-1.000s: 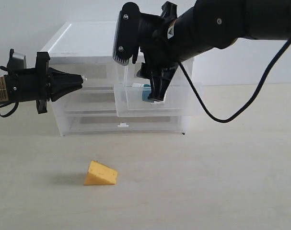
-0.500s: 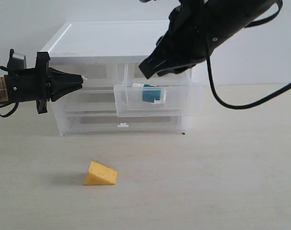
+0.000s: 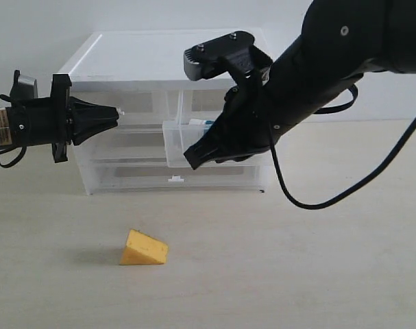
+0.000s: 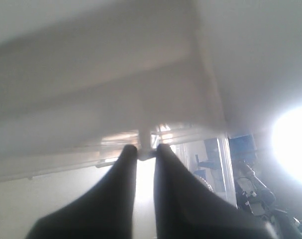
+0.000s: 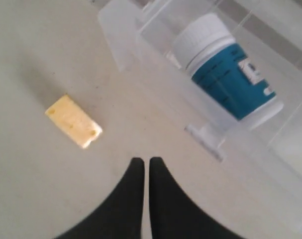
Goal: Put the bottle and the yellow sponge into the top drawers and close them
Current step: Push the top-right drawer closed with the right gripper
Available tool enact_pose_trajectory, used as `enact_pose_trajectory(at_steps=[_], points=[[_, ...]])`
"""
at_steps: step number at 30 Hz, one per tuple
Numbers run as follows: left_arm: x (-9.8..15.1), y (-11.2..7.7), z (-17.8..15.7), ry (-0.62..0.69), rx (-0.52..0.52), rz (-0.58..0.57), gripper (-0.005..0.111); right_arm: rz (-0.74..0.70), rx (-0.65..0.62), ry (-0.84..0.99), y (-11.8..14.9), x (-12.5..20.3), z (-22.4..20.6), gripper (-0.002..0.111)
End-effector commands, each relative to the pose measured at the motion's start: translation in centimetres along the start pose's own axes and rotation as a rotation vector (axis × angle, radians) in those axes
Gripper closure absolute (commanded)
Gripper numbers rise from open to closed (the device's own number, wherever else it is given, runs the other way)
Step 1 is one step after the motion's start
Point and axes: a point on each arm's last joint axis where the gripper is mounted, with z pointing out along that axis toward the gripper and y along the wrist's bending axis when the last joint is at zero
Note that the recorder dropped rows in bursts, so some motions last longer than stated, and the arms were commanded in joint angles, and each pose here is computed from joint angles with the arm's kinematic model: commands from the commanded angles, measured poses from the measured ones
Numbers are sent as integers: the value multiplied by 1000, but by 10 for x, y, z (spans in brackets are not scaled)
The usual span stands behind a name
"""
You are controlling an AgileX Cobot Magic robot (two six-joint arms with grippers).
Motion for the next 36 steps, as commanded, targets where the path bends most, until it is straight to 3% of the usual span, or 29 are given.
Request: enact_pose_trajectory(at_steps=[1,6,17,27,36], points=[[1,5,3,4,-49,13,103,-49,78,-105,-8,-9,6,108],[1,5,3,4,-49,13,103,-40,159,-145,-16,-11,16,108],[2,4,3,12,-44,16,103,-108,213,-262,-24,-28,14,108],[2,4,3,13,-40,16,103,-48,278,-226,-60,-23,19,108],[1,5,3,7,-47,14,103,32,278,-399,-51,-41,-65,108]])
